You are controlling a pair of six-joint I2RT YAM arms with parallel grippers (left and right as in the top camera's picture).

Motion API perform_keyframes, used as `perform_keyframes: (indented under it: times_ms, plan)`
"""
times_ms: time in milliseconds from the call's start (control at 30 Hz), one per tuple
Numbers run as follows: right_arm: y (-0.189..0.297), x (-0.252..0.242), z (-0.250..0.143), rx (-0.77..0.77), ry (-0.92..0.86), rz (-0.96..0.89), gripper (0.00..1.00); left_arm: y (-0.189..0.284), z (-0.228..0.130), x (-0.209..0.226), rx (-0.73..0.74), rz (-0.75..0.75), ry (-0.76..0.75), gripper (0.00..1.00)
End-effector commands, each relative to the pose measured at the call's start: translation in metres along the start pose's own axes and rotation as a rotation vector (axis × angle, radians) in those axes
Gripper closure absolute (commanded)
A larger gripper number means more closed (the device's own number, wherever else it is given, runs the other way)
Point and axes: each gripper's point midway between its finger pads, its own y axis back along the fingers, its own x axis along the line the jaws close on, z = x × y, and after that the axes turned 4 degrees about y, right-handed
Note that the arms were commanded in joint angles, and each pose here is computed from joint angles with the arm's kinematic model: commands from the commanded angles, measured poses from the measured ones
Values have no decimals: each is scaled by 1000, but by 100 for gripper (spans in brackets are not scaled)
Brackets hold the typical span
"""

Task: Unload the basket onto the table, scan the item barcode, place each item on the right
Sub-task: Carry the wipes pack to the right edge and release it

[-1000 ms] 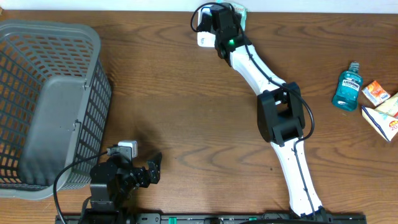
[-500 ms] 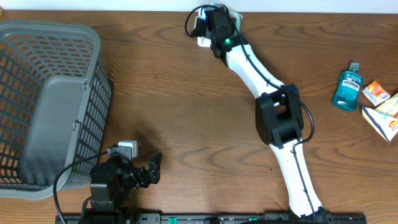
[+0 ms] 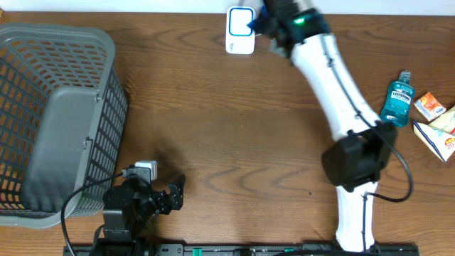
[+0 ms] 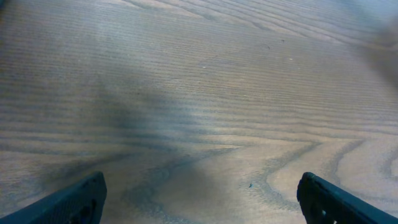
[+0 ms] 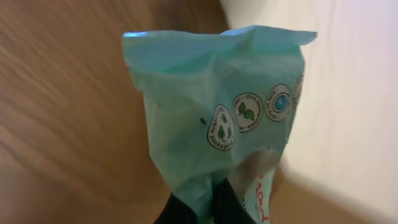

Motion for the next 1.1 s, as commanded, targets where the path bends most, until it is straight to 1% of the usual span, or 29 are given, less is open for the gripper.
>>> perform_keyframes:
  times_ms: [0, 33, 67, 100, 167, 200, 267, 367, 467, 600, 667, 767, 933, 1067]
  plan:
    - [-37, -14, -67, 189, -429, -1, 99, -2, -5, 4, 15, 13, 12, 2]
    - [-45, -13, -85, 235, -538, 11, 99, -2, -5, 4, 15, 13, 12, 2]
    - [-50, -10, -99, 273, -611, 31, 99, -2, -5, 4, 15, 13, 12, 2]
    - [-55, -3, -115, 316, -668, 72, 99, -2, -5, 4, 15, 13, 12, 2]
    - [-61, 7, -140, 387, -727, 124, 99, -2, -5, 4, 15, 13, 12, 2]
    - [-63, 11, -168, 476, -801, 121, 99, -2, -5, 4, 15, 13, 12, 2]
    - [-64, 10, -202, 577, -924, 81, 99, -2, -5, 4, 15, 13, 12, 2]
    - [-63, 11, -246, 702, -1060, 60, 99, -2, -5, 4, 15, 13, 12, 2]
    - [-62, 14, -283, 793, -1149, 59, 99, -2, -5, 4, 15, 13, 12, 2]
    - [-57, 20, -317, 890, -1205, 74, 99, -2, -5, 4, 15, 13, 12, 2]
    - [-56, 21, -324, 905, -1264, 66, 99, -2, -5, 4, 15, 13, 12, 2]
    - [-62, 20, -338, 921, -1289, 48, 99, -2, -5, 4, 15, 13, 12, 2]
    - [-90, 44, -367, 967, -1352, 44, 99, -2, -5, 4, 15, 13, 12, 2]
    - [-113, 74, -382, 996, -1353, 59, 99, -2, -5, 4, 15, 13, 12, 2]
